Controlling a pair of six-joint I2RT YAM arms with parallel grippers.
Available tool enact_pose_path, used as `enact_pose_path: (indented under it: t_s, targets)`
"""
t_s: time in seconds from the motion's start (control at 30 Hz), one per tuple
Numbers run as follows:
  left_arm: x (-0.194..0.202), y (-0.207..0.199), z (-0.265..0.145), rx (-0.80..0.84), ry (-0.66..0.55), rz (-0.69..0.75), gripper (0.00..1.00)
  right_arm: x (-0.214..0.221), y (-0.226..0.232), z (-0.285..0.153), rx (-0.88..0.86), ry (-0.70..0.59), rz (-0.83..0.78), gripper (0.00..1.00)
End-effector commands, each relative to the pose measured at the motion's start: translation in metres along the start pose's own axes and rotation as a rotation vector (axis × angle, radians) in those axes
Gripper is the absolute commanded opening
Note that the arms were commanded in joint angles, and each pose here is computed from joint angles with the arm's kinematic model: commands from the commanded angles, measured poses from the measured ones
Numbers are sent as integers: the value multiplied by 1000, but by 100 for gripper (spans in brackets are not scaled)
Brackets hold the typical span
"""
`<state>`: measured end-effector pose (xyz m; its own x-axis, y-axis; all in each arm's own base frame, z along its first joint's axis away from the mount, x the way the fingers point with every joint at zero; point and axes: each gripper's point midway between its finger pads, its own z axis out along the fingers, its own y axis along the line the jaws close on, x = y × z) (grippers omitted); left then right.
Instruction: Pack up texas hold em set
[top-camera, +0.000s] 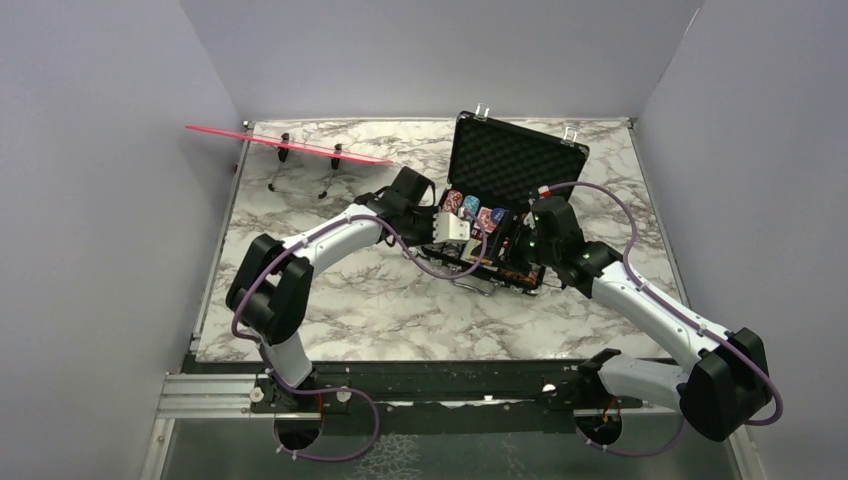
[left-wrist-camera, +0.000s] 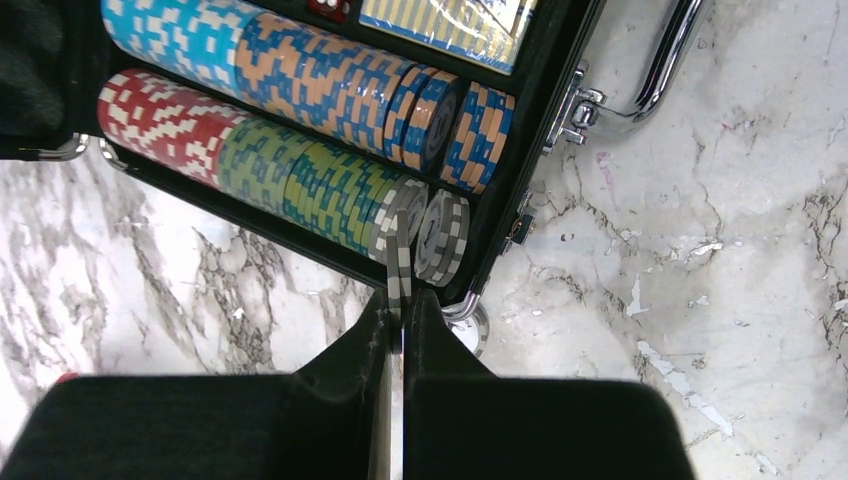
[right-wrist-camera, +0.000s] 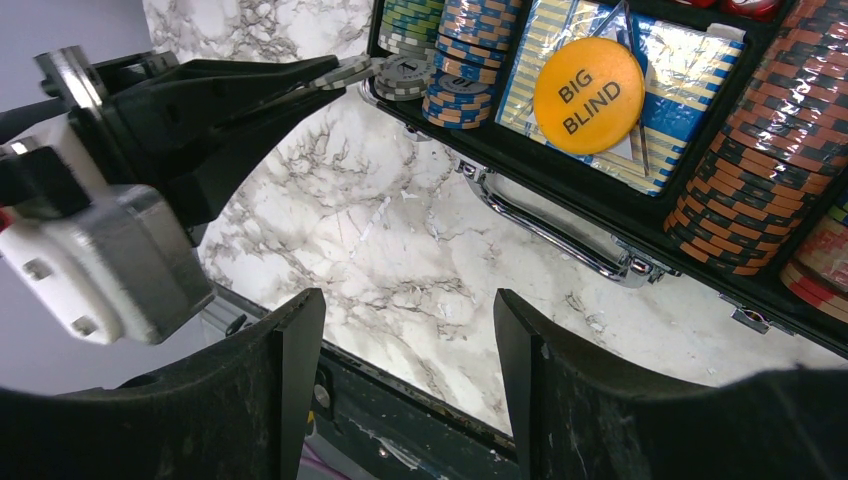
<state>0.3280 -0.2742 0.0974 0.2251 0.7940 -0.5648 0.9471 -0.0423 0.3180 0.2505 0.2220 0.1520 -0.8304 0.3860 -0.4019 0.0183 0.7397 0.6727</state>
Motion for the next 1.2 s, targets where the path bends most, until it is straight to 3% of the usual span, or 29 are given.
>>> enact_pose_path:
  t_s: [0.0,0.3,0.4,0.5,0.6,0.77,1.0,1.17]
  targets:
    - [2,-3,8,49,10,-16,0,-4,3,-3,-20,-19,-10,65]
    - [8,-2,15,59,40,-28,0,-5,2,-3,-13,-23,-15,65]
    - [12,2,16,47,60,-37,6,-4,2,-2,-13,-20,-15,65]
    - [11,3,18,45,64,-41,19,-4,1,-2,-12,-21,-15,65]
    - [6,8,16,30,53,-54,23,-4,0,-2,-9,-21,-19,65]
    - [-10,18,5,-1,-2,-33,30,-5,0,-2,-10,-23,-39,66]
    - [-22,24,-15,-27,-83,-42,32,-7,0,1,-24,-26,-119,66]
    - [-36,37,-51,-146,-207,-102,34,-9,-5,20,-20,-15,-207,63]
